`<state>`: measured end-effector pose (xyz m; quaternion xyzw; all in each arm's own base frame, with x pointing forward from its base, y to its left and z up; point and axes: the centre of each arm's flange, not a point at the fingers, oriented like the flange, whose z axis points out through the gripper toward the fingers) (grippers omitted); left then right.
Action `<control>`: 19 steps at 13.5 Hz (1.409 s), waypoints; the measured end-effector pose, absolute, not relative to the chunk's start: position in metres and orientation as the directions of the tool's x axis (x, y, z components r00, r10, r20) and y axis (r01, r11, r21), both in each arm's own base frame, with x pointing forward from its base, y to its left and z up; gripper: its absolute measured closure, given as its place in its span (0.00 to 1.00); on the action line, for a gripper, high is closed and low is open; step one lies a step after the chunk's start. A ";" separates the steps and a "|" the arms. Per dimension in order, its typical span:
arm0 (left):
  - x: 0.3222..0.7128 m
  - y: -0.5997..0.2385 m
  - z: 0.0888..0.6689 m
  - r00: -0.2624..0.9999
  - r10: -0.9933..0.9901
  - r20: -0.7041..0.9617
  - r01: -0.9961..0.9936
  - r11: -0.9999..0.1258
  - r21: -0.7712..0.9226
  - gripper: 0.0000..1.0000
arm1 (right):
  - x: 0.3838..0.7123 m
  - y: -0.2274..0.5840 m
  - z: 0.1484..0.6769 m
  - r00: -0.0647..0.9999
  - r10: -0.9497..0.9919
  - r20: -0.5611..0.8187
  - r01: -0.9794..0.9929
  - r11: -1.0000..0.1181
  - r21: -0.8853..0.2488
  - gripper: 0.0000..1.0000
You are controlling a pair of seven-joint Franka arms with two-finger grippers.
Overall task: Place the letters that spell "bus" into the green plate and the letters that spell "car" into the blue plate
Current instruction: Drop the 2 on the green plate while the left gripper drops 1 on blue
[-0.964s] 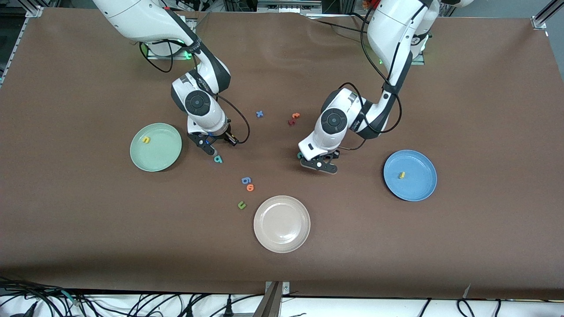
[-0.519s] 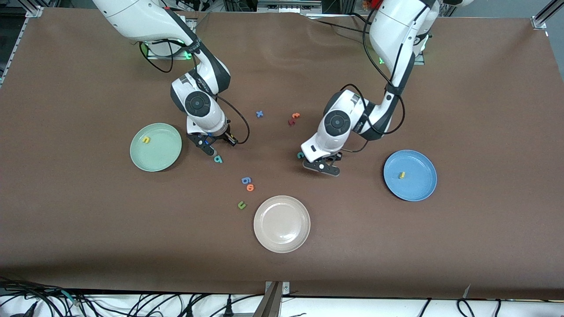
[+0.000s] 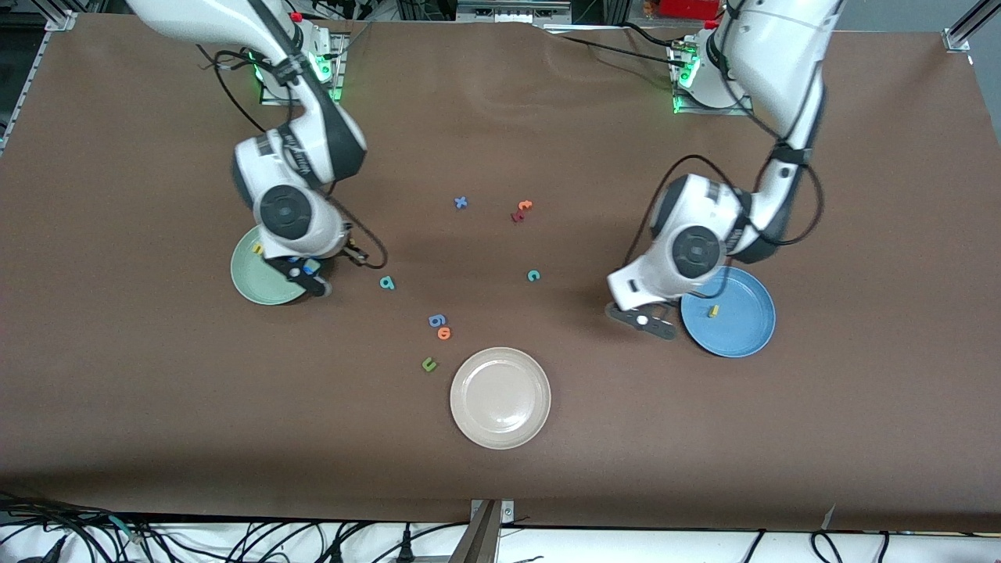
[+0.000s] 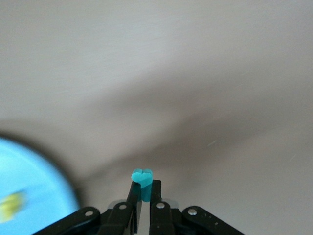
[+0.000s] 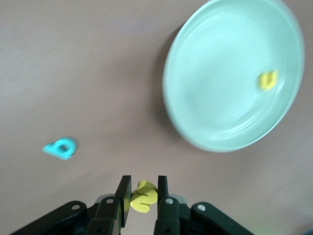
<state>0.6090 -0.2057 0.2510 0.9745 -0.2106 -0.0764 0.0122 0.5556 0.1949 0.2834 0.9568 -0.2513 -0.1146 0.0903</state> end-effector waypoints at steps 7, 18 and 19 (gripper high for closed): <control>0.630 -0.069 0.257 0.855 -0.486 -0.182 -0.483 -0.873 0.061 0.89 | 0.558 0.078 0.240 0.896 -0.339 -0.288 -0.298 -0.938 0.178 0.74; 0.617 -0.138 0.245 0.930 -0.310 -0.196 -0.291 -0.949 0.117 0.00 | 0.538 0.055 0.203 0.921 -0.277 -0.273 -0.250 -0.959 0.131 0.28; 0.610 -0.170 0.246 0.938 -0.284 -0.198 -0.267 -0.957 0.110 0.00 | 0.541 0.058 0.211 0.919 -0.285 -0.272 -0.259 -0.957 0.129 0.17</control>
